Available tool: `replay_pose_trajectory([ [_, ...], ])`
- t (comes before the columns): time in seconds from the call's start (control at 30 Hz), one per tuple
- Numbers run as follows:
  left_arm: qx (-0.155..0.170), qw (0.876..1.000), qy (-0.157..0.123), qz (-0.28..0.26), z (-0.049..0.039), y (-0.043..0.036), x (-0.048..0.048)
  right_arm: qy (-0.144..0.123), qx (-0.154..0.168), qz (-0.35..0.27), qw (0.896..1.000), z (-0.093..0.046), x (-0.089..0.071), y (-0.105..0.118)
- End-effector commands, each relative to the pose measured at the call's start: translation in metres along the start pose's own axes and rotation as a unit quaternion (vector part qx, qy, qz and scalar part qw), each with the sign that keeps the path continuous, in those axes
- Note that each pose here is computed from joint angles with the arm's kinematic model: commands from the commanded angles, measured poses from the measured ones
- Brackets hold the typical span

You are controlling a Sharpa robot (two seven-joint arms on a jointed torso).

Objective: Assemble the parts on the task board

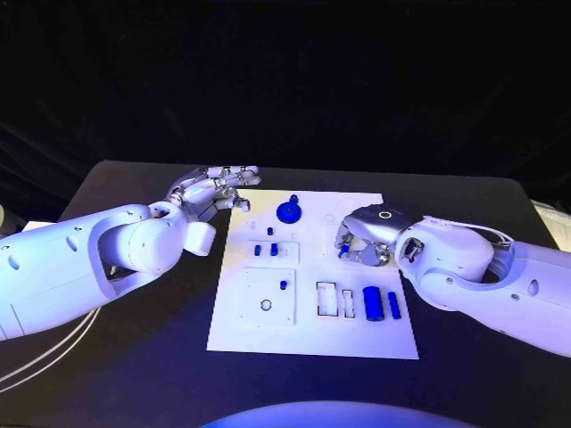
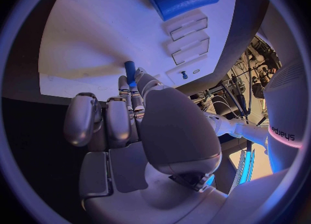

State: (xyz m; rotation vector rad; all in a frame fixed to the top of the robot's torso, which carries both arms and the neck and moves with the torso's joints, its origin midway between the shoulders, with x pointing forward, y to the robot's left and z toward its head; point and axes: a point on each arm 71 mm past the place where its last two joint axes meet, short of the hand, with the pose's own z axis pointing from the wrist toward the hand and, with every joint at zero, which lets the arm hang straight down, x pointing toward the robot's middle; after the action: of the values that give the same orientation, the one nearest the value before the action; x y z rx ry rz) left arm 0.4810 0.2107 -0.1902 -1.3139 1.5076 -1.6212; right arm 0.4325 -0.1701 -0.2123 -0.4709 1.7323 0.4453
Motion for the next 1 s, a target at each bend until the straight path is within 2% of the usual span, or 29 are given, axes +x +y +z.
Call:
replay_pose_trajectory([
  [0.03,0.003,1.0,0.01,-0.004,0.0002,-0.0006,0.0025,0.023,-0.004,-0.01,1.0,0.0,0.007,0.001],
  [0.33,0.002,1.0,0.011,-0.004,0.0006,-0.0003,0.0029,0.018,-0.004,-0.009,1.0,0.001,0.007,0.0],
  [0.67,0.002,1.0,0.009,-0.003,0.0014,0.0,0.0025,-0.04,-0.015,0.011,0.999,-0.003,-0.004,0.004],
  [0.83,0.001,1.0,0.009,-0.003,0.0018,0.0005,0.0027,-0.064,-0.022,0.026,0.997,-0.007,-0.017,0.008],
  [1.0,0.001,1.0,0.01,-0.004,0.0022,0.0009,0.0032,-0.082,-0.042,0.042,0.995,-0.013,-0.032,0.022],
])
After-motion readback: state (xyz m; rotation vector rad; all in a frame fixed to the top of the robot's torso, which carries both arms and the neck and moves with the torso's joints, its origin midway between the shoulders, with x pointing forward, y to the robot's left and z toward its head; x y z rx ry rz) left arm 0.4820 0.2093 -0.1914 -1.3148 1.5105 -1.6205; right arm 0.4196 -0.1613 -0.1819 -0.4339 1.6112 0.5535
